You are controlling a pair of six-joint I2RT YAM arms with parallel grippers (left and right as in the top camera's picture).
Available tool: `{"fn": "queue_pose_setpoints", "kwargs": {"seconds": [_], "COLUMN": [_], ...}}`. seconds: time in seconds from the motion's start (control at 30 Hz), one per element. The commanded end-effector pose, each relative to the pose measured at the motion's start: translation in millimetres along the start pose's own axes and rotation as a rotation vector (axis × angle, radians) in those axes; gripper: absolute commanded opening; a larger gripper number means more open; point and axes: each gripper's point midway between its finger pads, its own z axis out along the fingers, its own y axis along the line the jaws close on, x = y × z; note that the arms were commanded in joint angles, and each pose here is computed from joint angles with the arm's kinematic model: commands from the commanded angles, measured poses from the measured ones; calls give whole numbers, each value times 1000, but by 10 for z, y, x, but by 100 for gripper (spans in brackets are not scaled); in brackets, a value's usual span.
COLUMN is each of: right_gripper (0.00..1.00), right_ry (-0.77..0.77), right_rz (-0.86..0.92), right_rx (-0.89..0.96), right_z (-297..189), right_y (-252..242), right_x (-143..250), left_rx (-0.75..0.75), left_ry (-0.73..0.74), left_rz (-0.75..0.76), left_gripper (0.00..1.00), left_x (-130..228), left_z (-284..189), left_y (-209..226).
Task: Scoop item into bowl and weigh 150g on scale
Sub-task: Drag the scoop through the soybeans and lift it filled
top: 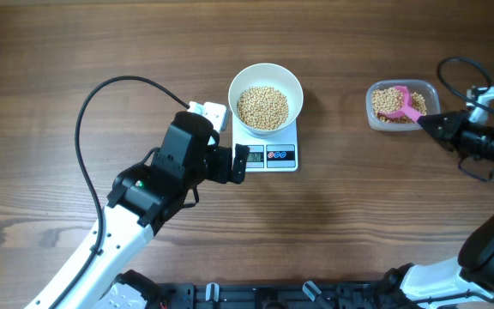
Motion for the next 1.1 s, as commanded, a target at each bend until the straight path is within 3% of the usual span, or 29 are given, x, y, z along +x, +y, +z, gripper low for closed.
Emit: {"fn": "queue_pose_setpoints", "kwargs": {"seconds": [0.0, 0.8, 1.07], "right_gripper": [4, 4, 4], "right_ry": [-30, -65, -90], "right_rz": [56, 173, 156], "right_rx": [-54, -151, -289], "right_z": [-96, -320, -375], "right_y": [-57, -31, 198], "right_x": [-14, 14, -36], "left_rx": [12, 13, 13], "left_ry": [-1, -1, -1], "left_rz": [5, 5, 5], "left_gripper": [100, 100, 100], "left_x": [-35, -36, -36], "left_z": [2, 1, 1], "left_y": [-41, -42, -42]}}
